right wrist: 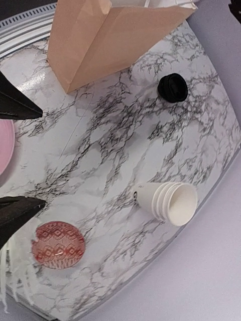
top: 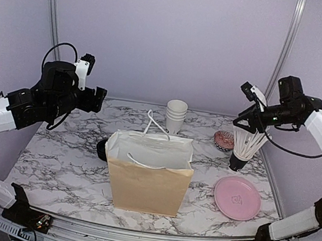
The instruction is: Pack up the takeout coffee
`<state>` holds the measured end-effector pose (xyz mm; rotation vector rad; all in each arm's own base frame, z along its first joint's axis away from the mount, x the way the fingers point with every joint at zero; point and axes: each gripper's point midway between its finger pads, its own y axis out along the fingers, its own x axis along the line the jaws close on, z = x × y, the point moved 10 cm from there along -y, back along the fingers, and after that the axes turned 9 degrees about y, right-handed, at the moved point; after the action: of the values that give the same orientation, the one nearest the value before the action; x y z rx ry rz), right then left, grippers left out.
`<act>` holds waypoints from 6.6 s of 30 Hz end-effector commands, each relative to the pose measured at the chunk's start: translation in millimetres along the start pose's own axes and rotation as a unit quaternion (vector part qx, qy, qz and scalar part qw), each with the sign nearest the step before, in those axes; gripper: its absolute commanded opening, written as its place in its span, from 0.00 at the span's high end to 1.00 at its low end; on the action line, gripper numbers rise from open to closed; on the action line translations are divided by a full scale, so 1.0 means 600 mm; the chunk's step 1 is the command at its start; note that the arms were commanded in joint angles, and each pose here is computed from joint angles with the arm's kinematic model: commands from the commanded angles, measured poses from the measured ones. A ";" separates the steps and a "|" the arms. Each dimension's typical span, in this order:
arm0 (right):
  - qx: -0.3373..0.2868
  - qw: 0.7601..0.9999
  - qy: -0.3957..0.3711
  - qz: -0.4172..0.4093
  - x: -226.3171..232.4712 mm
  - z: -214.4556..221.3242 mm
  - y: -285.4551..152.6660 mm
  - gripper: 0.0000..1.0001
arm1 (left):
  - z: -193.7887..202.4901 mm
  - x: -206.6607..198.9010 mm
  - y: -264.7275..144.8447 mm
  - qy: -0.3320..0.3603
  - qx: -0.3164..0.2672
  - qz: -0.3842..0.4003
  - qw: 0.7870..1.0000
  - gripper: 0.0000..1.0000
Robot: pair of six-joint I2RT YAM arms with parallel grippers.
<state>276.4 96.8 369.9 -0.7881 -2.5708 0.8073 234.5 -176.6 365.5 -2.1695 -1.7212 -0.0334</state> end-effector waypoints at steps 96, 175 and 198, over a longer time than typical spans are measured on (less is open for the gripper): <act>-0.085 0.886 -0.245 -0.384 0.353 -0.158 0.120 1.00 | 0.054 0.035 0.066 0.010 0.046 -0.016 0.999 0.07; 0.082 0.982 0.050 0.163 -0.060 0.084 -0.039 1.00 | 0.037 0.025 0.051 -0.010 0.040 0.061 0.997 0.12; -0.067 0.988 -0.129 0.043 0.099 -0.043 -0.208 1.00 | 0.050 0.020 0.069 0.012 0.063 0.044 0.997 0.12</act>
<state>202.7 53.1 463.2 -0.9771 -2.7788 0.8502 267.7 -165.6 322.4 -2.1629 -1.5467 0.0887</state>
